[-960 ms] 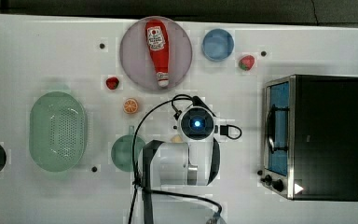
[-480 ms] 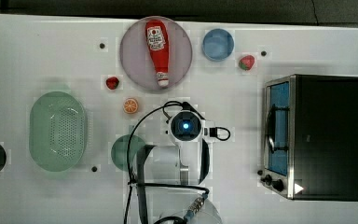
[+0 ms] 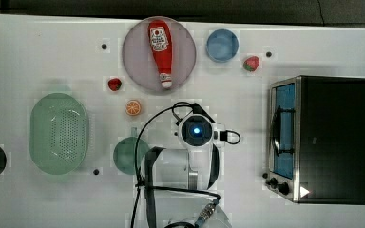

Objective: Pick banana from table and place on oven.

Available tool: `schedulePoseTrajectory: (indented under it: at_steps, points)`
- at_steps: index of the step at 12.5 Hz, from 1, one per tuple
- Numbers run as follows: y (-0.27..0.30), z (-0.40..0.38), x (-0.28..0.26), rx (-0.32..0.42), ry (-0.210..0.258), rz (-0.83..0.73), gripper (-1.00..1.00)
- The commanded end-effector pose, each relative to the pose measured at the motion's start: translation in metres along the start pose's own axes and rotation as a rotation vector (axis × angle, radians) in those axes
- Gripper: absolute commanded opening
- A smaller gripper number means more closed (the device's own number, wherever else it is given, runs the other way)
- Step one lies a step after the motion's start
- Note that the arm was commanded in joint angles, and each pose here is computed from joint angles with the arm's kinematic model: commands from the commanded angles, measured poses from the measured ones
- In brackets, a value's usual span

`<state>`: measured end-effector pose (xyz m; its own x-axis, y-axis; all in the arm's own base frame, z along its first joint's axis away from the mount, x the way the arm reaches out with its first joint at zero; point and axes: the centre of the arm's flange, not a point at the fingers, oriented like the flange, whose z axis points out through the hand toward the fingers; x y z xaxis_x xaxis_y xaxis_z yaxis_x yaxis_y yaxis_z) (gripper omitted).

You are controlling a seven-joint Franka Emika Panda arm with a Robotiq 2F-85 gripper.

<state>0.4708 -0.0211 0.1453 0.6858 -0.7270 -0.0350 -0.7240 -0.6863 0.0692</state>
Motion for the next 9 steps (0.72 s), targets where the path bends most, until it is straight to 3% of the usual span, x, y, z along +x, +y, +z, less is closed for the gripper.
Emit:
schedulePoseTrajectory:
  at_steps: [1,4,9]
  points:
    - [-0.019,-0.057,0.009,0.08,0.071,0.028,-0.47]
    - [-0.019,-0.143,0.013,0.134,0.124,0.032,-0.47]
    - [0.003,-0.305,0.002,0.103,0.101,0.046,-0.47]
